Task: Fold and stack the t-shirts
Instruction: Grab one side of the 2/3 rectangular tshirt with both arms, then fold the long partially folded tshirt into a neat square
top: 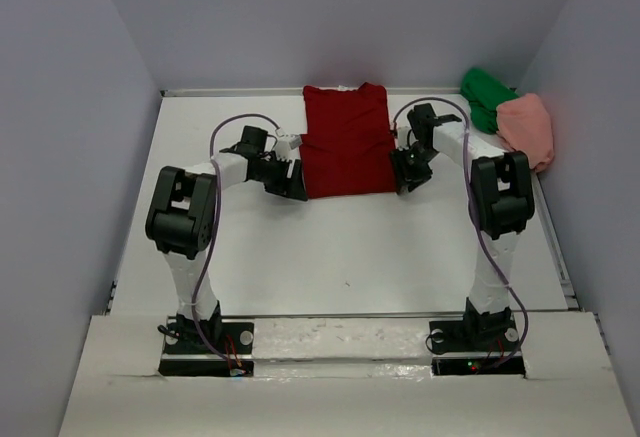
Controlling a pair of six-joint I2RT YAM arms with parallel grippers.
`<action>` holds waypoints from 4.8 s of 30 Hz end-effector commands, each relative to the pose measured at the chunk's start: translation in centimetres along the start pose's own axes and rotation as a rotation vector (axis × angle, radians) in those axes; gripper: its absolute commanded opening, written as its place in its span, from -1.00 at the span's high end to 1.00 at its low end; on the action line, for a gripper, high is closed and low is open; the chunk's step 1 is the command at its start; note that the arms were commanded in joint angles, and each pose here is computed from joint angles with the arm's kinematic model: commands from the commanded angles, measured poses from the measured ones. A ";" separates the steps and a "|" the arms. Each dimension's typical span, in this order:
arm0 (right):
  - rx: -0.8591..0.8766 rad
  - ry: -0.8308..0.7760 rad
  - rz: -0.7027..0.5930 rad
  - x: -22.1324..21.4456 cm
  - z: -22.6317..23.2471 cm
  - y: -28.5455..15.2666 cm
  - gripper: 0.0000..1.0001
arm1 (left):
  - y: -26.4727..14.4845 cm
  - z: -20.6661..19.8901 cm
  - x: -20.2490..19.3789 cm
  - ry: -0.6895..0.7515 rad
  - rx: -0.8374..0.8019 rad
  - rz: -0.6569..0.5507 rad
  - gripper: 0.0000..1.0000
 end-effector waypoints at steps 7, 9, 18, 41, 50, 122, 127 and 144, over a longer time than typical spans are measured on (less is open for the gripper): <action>0.014 0.021 -0.069 1.5 -2.0 -1.3 0.07 | 2.4 -0.9 1.5 0.021 -0.038 0.001 -0.22; 0.017 0.027 -0.072 1.5 -2.3 -1.3 0.07 | 2.8 -1.2 1.6 0.032 -0.054 -0.002 -0.13; 0.054 0.019 -0.064 1.8 -2.3 -0.6 0.08 | 4.1 -2.5 1.7 0.073 -0.090 0.025 0.05; 0.173 0.026 0.006 2.0 -1.8 0.9 0.22 | 2.8 -3.0 1.8 0.138 -0.031 0.023 0.58; 0.163 0.021 0.059 -0.5 -1.9 1.1 0.22 | 2.3 -3.1 2.0 0.162 -0.018 0.015 0.67; 0.127 -0.201 0.128 -8.9 1.1 -9.0 1.00 | -8.2 -8.9 -5.0 0.629 -0.419 0.358 1.00; 0.153 -0.244 0.123 -10.2 2.0 -10.9 1.00 | -9.4 -9.3 -5.1 0.683 -0.414 0.366 1.00; 0.136 -0.310 0.039 -9.6 2.8 -13.5 1.00 | -11.1 -9.6 -1.2 0.778 -0.228 0.270 1.00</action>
Point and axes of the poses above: each gripper's point midway between its finger pads, its own y axis out along the fingers, its own z axis along the line the jaws close on, x = y × z, the point moved 9 cm from there along -y, back along the fingers, and after that the axes turned 5 degrees about y, right-handed, at the moved point
